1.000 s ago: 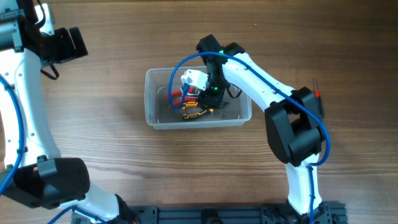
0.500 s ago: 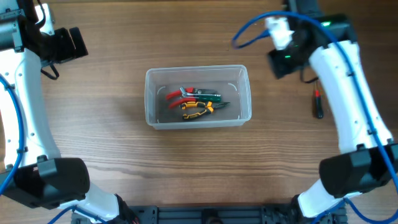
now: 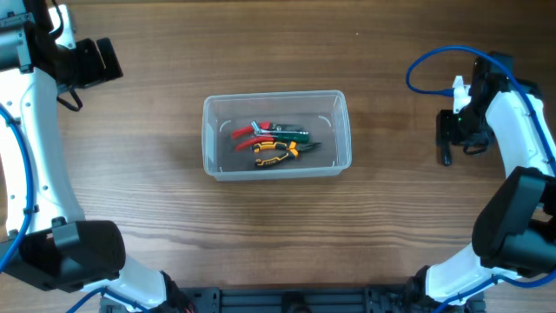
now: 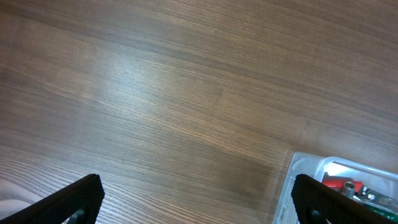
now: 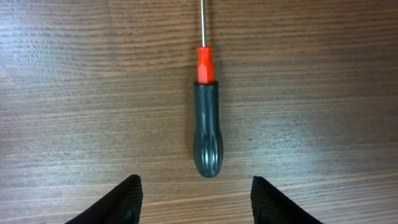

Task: Pack container
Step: 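Move the right gripper to the red-black screwdriver and grasp it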

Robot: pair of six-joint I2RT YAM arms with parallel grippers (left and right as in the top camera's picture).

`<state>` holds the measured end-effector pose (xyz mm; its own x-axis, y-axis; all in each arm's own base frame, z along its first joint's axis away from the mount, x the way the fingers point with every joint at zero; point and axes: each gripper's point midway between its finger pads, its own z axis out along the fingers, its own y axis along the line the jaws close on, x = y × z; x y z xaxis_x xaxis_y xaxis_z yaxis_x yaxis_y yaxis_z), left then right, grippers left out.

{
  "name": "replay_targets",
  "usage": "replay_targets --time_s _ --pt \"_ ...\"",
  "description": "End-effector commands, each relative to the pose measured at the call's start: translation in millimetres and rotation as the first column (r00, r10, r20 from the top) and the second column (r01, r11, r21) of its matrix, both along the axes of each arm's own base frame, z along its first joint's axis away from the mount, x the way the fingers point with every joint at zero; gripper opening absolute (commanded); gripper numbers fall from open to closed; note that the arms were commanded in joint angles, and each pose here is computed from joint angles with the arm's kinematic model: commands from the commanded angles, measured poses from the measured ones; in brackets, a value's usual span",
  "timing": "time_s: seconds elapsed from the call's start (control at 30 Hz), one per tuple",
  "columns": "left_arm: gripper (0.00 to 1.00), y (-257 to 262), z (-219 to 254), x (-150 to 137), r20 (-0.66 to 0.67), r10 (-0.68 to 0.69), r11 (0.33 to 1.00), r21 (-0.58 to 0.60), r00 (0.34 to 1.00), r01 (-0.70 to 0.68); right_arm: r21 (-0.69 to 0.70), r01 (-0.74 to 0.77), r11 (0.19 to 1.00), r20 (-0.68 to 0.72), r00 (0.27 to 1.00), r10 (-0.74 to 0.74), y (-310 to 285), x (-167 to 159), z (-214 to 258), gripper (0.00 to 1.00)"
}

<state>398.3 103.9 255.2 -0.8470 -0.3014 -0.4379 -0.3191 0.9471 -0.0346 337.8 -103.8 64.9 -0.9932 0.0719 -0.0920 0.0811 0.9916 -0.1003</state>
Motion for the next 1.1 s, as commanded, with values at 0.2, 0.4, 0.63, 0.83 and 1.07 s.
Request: replay_targets --time_s 0.2,0.4,0.63,0.83,1.07 --pt "1.0 2.1 -3.1 1.1 -0.005 0.01 1.0 -0.005 1.0 -0.01 0.059 0.01 0.998 -0.152 0.988 -0.001 4.0 -7.4 -67.6 0.55" --pt "1.0 2.0 -3.1 1.2 -0.005 0.009 1.0 -0.005 1.0 -0.009 0.006 0.014 1.0 -0.127 0.992 -0.013 -7.0 1.0 -72.4 0.56" --pt "1.0 2.1 -3.1 1.1 -0.005 0.01 1.0 -0.005 1.0 -0.01 0.012 0.016 1.0 -0.137 0.99 -0.014 -5.6 -1.7 -72.3 0.2" --pt "1.0 2.1 -3.1 1.1 -0.005 0.01 1.0 -0.005 1.0 -0.01 0.11 0.015 0.994 -0.1 0.995 -0.004 11.4 5.9 -71.7 0.04" --pt "1.0 2.1 -3.1 1.1 -0.005 0.01 1.0 -0.005 1.0 -0.01 0.093 -0.033 0.995 0.074 0.997 0.026 14.7 52.7 -2.9 0.04"
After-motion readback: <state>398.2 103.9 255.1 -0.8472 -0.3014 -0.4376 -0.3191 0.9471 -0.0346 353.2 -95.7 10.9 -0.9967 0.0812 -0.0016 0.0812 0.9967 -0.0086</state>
